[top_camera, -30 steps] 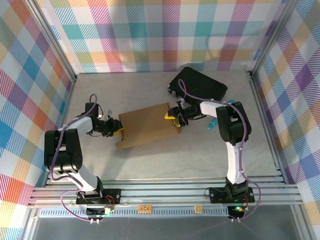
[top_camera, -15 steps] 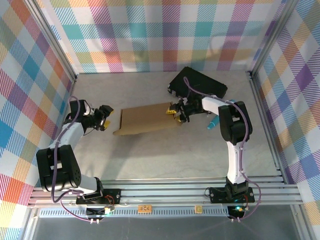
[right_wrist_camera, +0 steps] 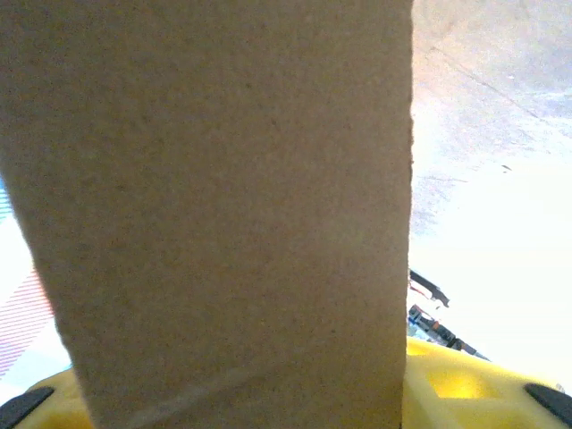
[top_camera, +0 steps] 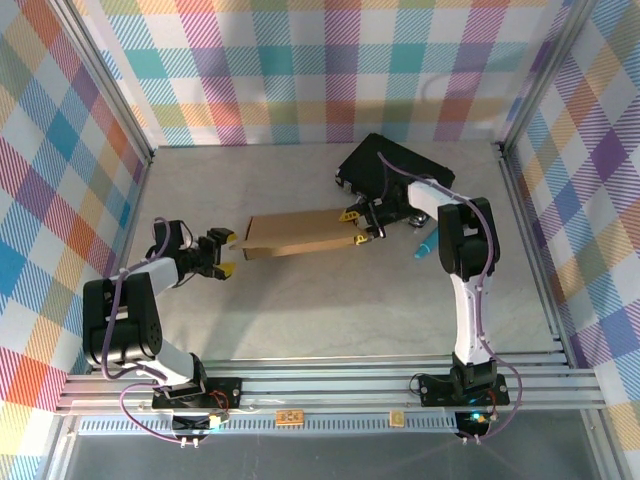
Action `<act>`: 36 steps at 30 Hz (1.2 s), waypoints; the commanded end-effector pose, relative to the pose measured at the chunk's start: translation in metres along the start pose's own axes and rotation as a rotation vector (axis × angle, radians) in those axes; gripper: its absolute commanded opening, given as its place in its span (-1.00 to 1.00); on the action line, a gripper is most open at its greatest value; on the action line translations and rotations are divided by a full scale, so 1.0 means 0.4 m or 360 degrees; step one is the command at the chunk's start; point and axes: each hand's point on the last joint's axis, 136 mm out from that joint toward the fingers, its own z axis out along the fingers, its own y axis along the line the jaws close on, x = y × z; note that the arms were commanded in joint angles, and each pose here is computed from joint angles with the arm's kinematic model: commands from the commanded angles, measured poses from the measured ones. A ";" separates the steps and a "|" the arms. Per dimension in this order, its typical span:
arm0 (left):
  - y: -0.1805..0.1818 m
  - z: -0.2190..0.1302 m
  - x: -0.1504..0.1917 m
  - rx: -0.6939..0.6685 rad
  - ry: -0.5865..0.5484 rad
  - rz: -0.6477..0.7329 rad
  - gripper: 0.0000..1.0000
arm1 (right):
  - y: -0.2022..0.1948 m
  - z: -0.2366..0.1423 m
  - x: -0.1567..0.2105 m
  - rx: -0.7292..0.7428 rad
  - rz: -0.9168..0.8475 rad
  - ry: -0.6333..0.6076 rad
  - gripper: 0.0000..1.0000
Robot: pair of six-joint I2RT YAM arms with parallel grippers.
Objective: Fold the paper box
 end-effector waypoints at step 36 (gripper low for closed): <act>-0.106 0.187 0.122 0.0284 0.0349 -0.0451 0.39 | 0.007 -0.013 0.030 -0.0014 0.0082 0.0091 -0.26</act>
